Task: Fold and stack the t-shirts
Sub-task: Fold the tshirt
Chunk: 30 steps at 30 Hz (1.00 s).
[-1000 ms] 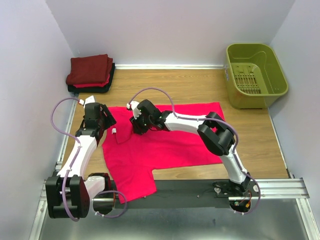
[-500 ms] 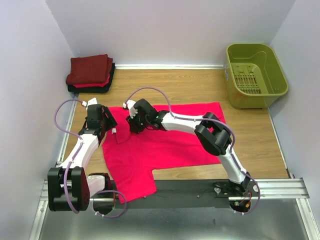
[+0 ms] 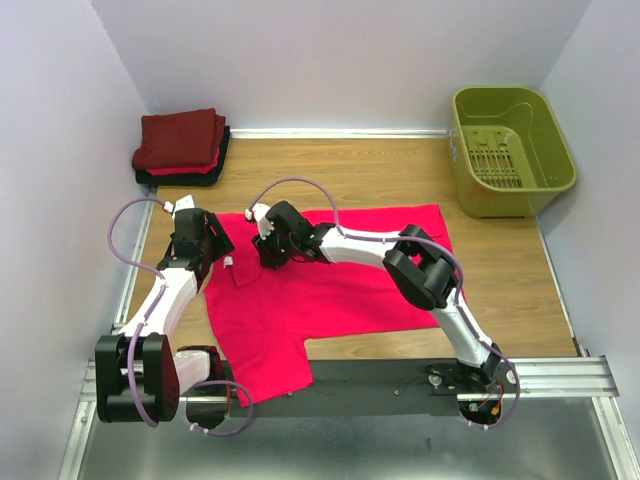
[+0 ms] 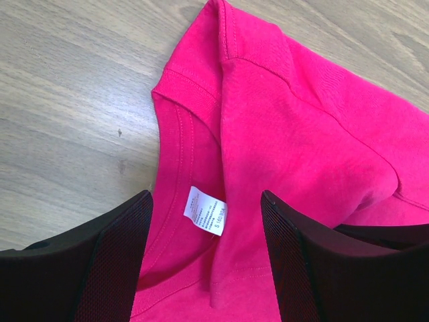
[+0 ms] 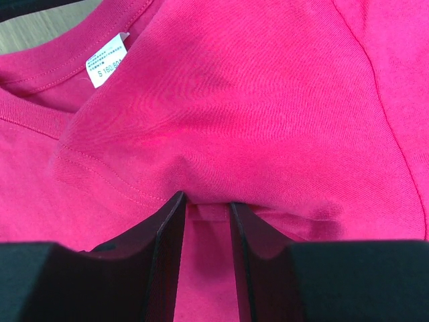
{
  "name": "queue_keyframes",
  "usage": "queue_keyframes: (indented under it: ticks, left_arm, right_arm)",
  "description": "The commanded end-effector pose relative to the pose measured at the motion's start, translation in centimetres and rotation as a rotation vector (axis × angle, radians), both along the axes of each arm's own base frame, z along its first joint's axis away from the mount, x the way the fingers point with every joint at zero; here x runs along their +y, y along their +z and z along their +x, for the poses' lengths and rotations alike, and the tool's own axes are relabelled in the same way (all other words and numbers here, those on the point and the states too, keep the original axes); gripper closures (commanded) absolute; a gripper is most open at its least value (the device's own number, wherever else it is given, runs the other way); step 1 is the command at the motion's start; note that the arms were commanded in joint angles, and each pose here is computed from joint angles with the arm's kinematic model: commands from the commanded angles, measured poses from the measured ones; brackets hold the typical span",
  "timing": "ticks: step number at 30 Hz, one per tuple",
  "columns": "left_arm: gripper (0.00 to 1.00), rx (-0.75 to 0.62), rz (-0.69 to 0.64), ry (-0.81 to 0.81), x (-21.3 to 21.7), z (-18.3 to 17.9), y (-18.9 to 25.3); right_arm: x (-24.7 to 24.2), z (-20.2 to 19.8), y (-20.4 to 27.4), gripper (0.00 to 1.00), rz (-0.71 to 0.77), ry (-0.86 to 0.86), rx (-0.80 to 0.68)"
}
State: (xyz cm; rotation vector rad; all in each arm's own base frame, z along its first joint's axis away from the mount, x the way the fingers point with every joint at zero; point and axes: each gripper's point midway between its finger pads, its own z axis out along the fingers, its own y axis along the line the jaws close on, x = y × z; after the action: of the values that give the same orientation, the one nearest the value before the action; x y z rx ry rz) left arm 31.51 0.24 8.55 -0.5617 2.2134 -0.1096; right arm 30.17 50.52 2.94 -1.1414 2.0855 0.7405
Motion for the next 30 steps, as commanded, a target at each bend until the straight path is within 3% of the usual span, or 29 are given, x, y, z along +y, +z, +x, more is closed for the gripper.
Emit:
queue_keyframes:
  ticks: [1, 12, 30]
  left_arm:
    - [0.27, -0.029, 0.03, 0.007, 0.4, 0.7, 0.7]
    - [0.28, -0.027, 0.029, 0.005, 0.4, 0.8, 0.6]
    - [0.3, -0.024, 0.033, 0.004, 0.4, 0.8, 0.5]
  right_arm:
    - [0.0, -0.7, -0.9, 0.6, -0.028, 0.012, -0.011]
    - [-0.1, -1.4, 1.1, 0.55, -0.008, 0.064, -0.024]
    - [-1.1, -1.6, 0.5, 0.55, -0.063, 0.139, -0.082]
